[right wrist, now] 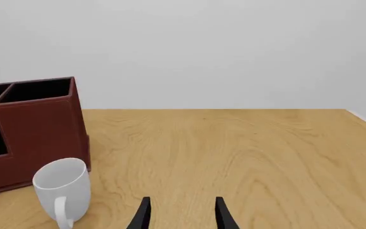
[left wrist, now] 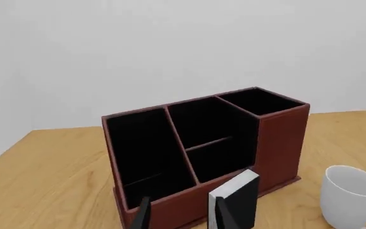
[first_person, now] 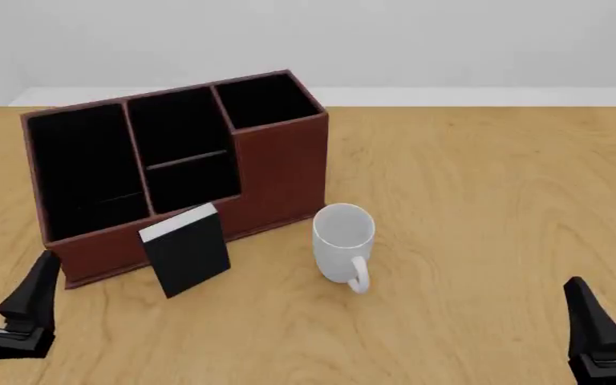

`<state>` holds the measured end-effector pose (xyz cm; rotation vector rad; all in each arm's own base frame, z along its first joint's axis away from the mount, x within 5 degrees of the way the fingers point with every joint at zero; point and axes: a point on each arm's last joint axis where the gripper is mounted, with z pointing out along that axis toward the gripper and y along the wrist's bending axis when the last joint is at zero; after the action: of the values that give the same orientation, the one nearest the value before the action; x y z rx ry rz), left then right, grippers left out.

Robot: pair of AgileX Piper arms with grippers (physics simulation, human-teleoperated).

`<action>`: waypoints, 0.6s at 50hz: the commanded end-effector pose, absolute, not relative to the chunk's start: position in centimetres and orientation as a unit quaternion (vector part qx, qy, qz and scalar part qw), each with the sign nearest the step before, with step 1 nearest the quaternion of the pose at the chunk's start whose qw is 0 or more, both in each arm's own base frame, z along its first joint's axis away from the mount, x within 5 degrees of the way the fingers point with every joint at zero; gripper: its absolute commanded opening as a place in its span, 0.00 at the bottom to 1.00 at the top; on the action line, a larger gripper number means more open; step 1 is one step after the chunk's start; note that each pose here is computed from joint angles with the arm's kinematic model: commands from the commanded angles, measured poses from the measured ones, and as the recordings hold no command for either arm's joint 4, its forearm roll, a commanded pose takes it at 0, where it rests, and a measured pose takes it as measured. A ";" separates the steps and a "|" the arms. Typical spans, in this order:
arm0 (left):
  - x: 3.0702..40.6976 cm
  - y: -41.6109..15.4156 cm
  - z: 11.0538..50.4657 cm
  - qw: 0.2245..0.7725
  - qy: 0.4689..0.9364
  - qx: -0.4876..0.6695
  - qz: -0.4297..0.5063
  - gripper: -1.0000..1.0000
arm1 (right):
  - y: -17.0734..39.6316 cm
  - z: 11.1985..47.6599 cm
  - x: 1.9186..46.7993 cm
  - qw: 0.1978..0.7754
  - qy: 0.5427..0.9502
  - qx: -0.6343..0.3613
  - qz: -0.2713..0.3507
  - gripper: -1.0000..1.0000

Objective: Pick up the book and place it in the front compartment of the caddy.

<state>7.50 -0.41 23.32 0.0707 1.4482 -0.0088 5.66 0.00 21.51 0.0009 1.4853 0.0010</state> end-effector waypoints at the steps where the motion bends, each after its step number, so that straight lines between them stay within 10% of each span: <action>1: 10.0 -1.6 27.7 0.753 0.652 0.087 -0.021 1.00 | 0.0 21.5 5.7 0.737 0.676 0.001 0.001 1.00; 30: 19.2 -9.6 40.5 0.620 0.718 0.315 -0.032 1.00 | 0.0 21.6 5.7 0.737 0.676 0.001 0.001 1.00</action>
<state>16.78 -6.70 37.95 0.5392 1.5817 -0.0772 5.73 0.00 21.57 0.0011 1.4853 0.0011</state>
